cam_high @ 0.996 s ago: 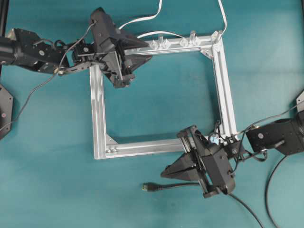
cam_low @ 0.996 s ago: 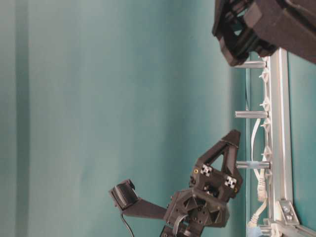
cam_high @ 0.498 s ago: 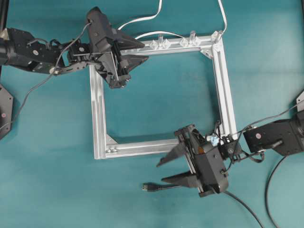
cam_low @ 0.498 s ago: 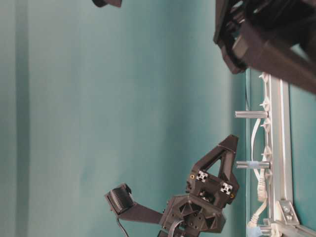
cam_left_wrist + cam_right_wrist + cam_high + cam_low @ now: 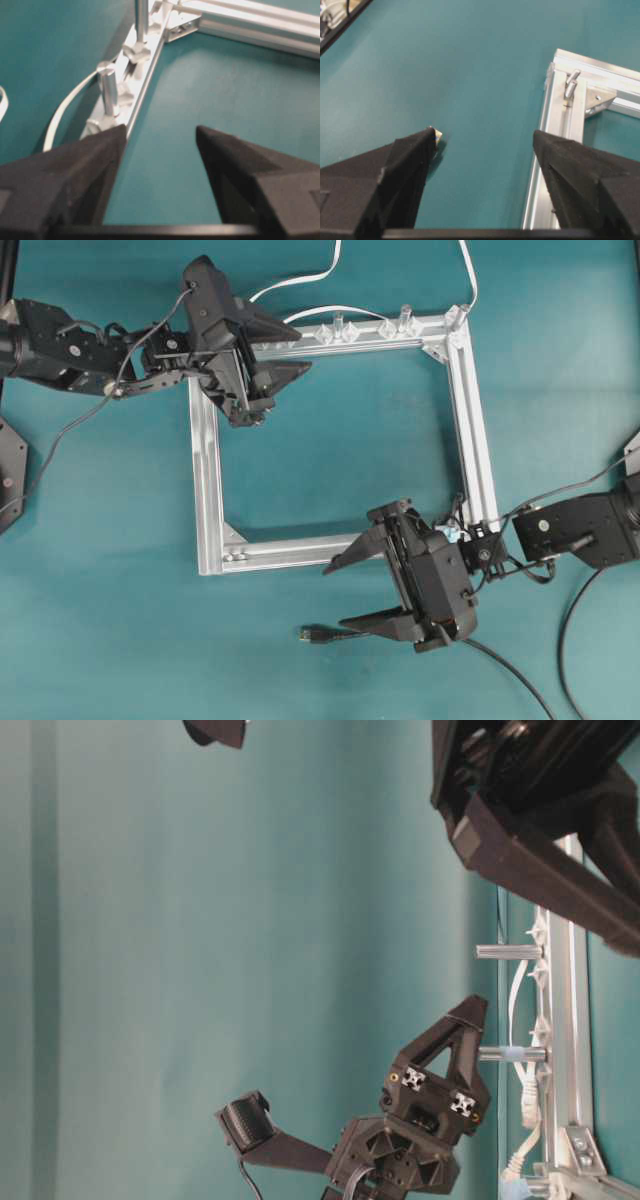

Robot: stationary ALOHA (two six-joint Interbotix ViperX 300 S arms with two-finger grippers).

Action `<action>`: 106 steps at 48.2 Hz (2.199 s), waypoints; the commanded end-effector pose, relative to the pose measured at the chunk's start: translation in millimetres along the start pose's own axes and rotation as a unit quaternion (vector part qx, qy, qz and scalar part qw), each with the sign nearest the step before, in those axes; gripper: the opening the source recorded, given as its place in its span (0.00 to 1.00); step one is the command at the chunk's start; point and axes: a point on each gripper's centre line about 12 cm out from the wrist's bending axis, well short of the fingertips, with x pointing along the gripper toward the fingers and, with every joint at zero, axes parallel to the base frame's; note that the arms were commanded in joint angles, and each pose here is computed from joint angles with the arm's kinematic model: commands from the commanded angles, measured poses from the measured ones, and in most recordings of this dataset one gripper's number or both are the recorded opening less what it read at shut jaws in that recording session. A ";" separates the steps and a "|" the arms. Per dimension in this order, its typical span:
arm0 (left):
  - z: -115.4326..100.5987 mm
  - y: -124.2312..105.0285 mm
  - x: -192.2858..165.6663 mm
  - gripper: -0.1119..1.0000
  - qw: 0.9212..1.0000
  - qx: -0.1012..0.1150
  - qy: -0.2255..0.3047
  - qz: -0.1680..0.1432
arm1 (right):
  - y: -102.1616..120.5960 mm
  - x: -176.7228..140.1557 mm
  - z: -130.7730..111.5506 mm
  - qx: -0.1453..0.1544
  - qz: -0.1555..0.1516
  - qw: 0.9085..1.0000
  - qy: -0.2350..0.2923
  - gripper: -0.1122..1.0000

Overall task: Insert the wire through the string loop located on the right side.
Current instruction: 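Open the right gripper and move it down toward the black USB plug, then grasp the black USB cable just behind the plug with the right gripper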

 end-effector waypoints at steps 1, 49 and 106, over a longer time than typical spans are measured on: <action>15.2 0.1 -2.9 0.75 1.000 0.003 -0.021 -0.001 | 3.7 0.4 12.7 0.002 0.004 1.000 -0.020 0.89; 7.3 0.9 -3.8 0.76 1.000 0.014 -0.001 0.000 | 43.0 8.9 -10.5 0.106 -0.100 0.989 -0.027 0.88; -9.5 2.0 -8.4 0.76 1.000 0.015 0.021 0.001 | 54.7 35.8 -58.0 0.098 -0.091 0.990 0.052 0.88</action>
